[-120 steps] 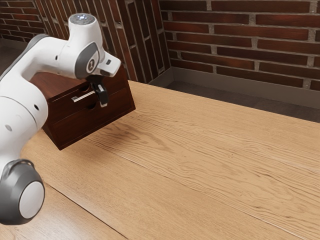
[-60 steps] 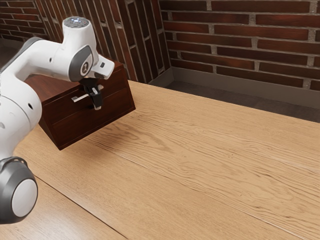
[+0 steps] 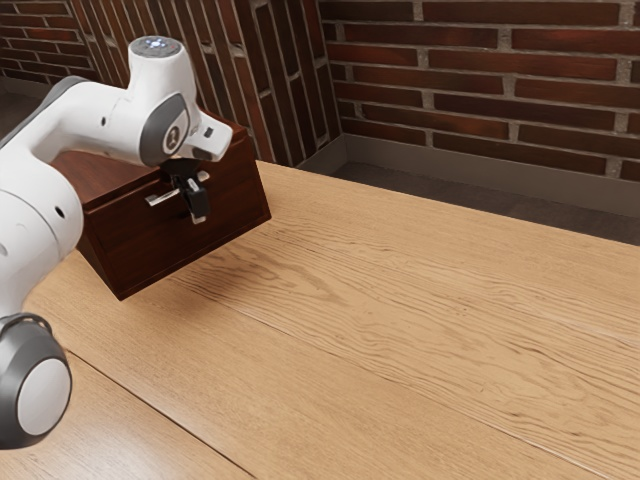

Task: Pull the drawer handle with one arm to open the drawer

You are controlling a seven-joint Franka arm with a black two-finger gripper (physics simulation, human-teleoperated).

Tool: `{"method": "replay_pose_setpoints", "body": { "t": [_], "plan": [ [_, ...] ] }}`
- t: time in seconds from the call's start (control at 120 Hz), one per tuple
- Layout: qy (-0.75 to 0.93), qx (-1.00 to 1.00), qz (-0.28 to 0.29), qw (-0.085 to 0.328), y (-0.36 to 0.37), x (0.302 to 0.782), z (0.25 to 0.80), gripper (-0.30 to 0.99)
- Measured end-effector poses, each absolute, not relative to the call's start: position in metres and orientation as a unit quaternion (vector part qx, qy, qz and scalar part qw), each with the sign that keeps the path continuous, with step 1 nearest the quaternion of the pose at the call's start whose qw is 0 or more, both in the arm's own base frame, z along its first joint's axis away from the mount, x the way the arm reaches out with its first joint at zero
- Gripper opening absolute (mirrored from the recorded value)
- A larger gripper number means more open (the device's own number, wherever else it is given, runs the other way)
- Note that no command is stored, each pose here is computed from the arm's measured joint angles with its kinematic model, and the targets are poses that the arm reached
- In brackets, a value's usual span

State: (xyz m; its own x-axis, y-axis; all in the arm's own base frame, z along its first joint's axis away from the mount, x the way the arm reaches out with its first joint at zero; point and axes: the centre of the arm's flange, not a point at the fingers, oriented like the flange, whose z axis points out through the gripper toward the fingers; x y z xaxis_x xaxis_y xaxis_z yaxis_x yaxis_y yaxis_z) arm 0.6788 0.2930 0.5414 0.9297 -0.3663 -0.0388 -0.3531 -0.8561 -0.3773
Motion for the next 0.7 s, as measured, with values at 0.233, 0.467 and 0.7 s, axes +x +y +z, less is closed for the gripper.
{"method": "replay_pose_setpoints", "body": {
  "t": [0.233, 0.467, 0.7],
  "plan": [
    [0.184, -0.965, -0.019, 0.183, 0.292, 0.659, 0.542, 0.68],
    [0.191, -0.963, -0.034, 0.187, 0.28, 0.667, 0.543, 0.66],
    [0.2, -0.962, -0.035, 0.183, 0.262, 0.668, 0.54, 0.68]
  ]
}}
